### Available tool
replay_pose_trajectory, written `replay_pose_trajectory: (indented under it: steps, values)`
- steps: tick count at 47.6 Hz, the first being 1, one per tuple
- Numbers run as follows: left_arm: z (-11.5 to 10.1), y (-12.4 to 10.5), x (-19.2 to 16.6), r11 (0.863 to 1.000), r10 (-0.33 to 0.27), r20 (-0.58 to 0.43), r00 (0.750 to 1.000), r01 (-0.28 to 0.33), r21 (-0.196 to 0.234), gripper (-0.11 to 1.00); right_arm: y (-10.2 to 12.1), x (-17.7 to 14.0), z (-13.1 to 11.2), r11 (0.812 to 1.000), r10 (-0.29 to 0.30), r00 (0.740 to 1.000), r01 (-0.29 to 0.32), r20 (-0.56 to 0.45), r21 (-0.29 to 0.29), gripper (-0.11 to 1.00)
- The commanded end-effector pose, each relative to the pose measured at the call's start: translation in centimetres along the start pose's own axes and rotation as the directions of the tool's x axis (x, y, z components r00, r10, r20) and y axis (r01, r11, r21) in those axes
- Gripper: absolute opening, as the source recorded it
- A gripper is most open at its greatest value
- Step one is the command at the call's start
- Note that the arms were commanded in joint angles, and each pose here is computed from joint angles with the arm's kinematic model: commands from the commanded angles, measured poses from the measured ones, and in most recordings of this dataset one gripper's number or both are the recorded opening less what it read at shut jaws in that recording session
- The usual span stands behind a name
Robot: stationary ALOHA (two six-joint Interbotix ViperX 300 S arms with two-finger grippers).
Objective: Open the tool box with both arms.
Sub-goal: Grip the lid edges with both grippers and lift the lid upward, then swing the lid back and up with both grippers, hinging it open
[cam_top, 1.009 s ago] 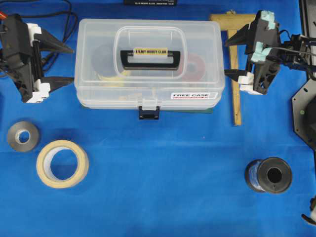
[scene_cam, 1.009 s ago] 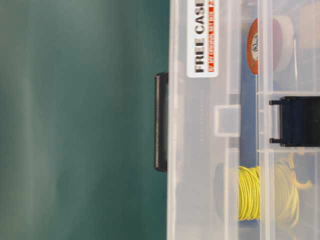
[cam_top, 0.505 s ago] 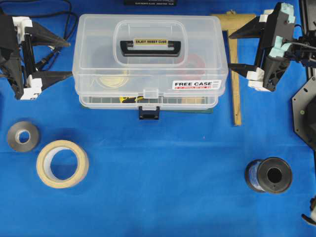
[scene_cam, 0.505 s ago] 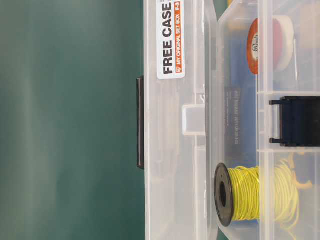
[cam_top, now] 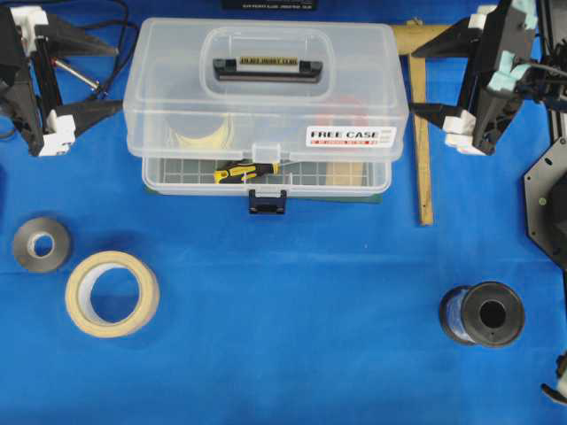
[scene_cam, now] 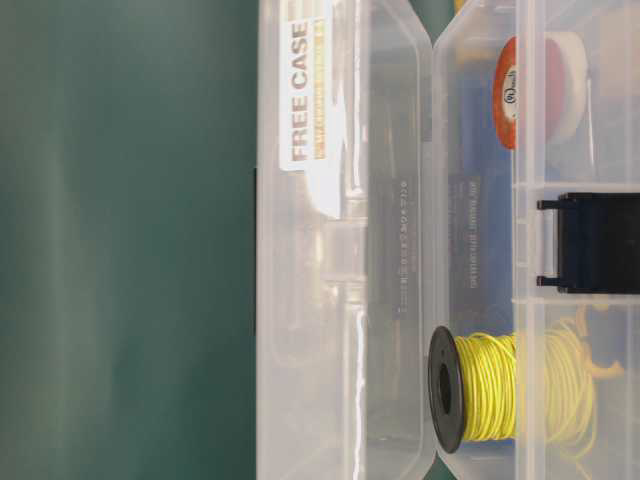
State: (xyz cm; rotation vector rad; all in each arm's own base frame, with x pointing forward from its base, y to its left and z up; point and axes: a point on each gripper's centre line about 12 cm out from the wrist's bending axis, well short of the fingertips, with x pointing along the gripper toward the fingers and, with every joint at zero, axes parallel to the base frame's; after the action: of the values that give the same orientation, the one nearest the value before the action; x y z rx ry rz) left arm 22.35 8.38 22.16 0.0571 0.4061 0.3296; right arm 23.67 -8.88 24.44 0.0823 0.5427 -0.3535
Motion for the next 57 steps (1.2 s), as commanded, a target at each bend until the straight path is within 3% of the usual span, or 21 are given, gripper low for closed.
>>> replay_pose_trajectory:
  steps: [1,23,28,35,57]
  values:
    - [2.4,0.5,0.2,1.0,0.016,0.069,0.997,-0.016,0.003,0.9,-0.3,-0.7,3.4,1.0,-0.007,0.995,0.006,0.102,0.016,0.84]
    - [3.5,2.8,1.0,0.995,0.098,0.095,0.991,-0.097,-0.012,0.9,-3.4,-1.0,4.2,0.992,-0.113,0.981,0.103,0.155,0.076,0.84]
    - [4.2,3.4,1.0,0.992,0.12,0.112,0.986,-0.122,0.014,0.9,-4.0,-1.1,4.4,0.988,-0.136,0.976,0.123,0.169,0.089,0.84]
    - [5.1,4.4,1.1,0.988,0.151,0.126,0.98,-0.153,0.006,0.9,-5.0,-1.4,4.7,0.982,-0.171,0.966,0.152,0.193,0.109,0.84]
    - [5.1,6.2,2.1,0.98,0.2,0.093,0.975,-0.2,-0.016,0.9,-7.0,-0.9,5.0,0.968,-0.232,0.951,0.207,0.203,0.141,0.84]
